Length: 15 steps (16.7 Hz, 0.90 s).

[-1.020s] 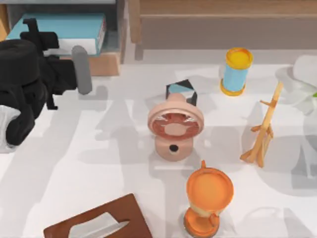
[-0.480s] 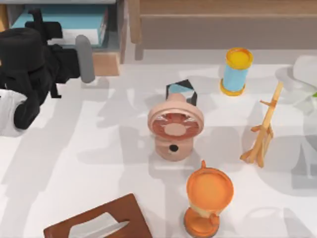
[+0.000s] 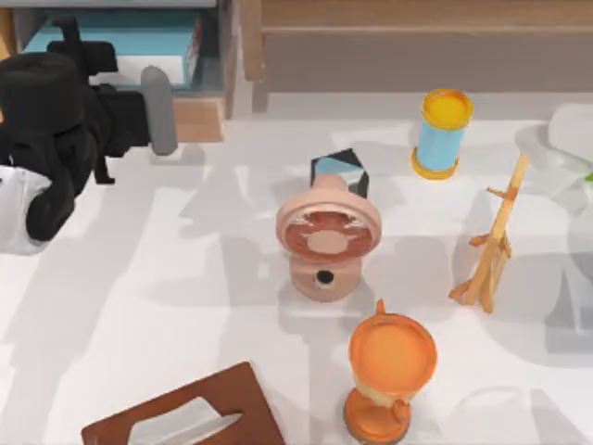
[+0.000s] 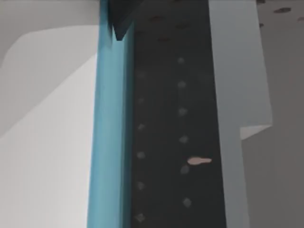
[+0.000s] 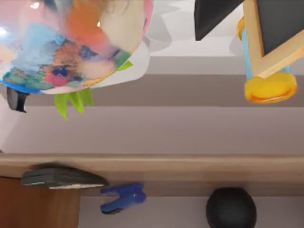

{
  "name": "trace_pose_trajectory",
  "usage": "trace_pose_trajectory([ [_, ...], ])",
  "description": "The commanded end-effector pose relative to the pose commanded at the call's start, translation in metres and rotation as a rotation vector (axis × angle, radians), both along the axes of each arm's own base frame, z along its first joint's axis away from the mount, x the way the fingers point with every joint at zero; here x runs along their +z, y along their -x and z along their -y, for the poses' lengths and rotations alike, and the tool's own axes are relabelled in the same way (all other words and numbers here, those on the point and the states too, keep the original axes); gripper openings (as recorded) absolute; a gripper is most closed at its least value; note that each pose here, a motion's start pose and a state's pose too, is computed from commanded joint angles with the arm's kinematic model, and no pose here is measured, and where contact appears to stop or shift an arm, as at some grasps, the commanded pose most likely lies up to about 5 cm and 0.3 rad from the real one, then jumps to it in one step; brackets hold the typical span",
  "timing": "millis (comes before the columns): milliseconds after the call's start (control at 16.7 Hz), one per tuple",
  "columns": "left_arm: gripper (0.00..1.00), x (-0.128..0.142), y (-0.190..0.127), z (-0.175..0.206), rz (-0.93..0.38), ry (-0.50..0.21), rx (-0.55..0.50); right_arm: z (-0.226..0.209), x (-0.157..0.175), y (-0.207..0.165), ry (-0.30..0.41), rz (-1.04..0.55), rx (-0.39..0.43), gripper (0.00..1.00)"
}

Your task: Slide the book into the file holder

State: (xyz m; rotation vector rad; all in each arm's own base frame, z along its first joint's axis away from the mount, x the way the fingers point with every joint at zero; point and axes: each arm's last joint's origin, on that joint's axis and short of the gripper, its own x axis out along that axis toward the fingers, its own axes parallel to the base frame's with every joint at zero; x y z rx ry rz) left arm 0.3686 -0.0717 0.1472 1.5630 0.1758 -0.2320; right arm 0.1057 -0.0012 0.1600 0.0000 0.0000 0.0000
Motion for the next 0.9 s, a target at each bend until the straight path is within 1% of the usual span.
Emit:
trace_pose_trajectory([
  [540,0.98,0.0,0.0,0.0,0.0,0.0,0.0,0.0,0.0,0.0,0.0,0.0,0.0,1.0],
  [600,1.0,0.0,0.0,0.0,0.0,0.0,0.0,0.0,0.0,0.0,0.0,0.0,0.0,1.0],
  [900,1.0,0.0,0.0,0.0,0.0,0.0,0.0,0.0,0.0,0.0,0.0,0.0,0.0,1.0],
])
